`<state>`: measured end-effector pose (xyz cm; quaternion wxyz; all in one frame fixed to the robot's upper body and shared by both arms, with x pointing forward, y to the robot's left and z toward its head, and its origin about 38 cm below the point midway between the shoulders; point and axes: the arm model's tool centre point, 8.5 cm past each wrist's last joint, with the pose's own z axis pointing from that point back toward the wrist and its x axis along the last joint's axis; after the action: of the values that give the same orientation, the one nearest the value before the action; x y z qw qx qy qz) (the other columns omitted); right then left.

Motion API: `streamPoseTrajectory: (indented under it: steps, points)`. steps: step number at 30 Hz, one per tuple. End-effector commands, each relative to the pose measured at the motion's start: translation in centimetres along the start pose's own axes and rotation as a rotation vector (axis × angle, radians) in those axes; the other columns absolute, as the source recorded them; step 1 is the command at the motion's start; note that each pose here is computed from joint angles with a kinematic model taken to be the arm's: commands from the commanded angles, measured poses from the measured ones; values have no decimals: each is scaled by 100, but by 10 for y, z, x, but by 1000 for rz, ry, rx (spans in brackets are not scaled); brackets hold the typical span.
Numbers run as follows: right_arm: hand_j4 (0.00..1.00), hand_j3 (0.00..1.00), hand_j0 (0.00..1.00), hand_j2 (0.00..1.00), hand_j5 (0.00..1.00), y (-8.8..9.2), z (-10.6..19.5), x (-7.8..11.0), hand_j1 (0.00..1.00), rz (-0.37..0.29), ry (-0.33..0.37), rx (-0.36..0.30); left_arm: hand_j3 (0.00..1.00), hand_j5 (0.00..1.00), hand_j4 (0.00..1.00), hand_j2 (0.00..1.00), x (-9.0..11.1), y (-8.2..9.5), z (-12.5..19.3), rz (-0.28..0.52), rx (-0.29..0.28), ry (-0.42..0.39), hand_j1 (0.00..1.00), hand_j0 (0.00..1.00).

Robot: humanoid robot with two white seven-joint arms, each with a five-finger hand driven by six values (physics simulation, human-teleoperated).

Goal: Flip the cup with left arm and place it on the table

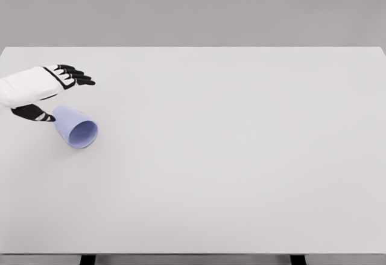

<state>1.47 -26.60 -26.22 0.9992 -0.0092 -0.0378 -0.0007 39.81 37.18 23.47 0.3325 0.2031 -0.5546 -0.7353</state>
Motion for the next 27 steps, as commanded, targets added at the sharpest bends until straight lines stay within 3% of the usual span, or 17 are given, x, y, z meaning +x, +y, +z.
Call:
streamPoseTrajectory:
  steps: [1,7,10,12,13,14,16,18,20,21,22,27]
  points:
    - [100,100,100,100,100,0,0,1,100,-2,-3,1,100,100,100,100,1,-2,-2,7,-1,-5,100,100]
    - [100,100,100,100,100,0,0,-1,100,1,3,0,100,100,100,100,-9,-9,1,21,-23,27,100,100]
    - [100,100,100,100,100,0,0,-1,100,1,3,1,100,100,100,100,-13,-11,4,-38,-72,60,100,100]
    - [100,100,100,100,100,0,0,-2,100,1,5,1,100,100,100,100,-23,1,17,-68,-83,94,100,100]
    - [100,100,100,100,100,0,0,-2,100,1,5,1,100,100,100,100,-32,6,25,-83,-129,109,100,100]
    - [100,100,100,100,100,0,0,-1,100,3,3,1,100,100,100,100,-33,6,22,-69,-137,99,100,100]
    - [100,100,100,100,100,0,0,-2,100,2,5,1,100,100,100,100,-24,-16,13,-61,-232,52,100,100]
    - [100,100,100,100,100,0,0,-2,100,1,5,1,100,100,100,100,-33,-12,33,-86,-276,91,100,100]
    - [100,100,100,100,100,0,0,-2,100,2,5,1,100,100,100,100,-28,-11,30,-90,-273,75,100,100]
    - [100,100,100,100,100,0,0,-2,100,1,5,1,100,100,100,100,-12,-4,24,-111,-259,22,100,100]
    - [100,100,100,100,100,0,0,-2,100,2,5,1,100,100,100,100,-9,-5,22,-103,-257,9,100,100]
    - [100,100,100,100,100,0,0,-2,100,2,5,1,100,100,100,100,-6,-1,18,-71,-222,-12,100,100]
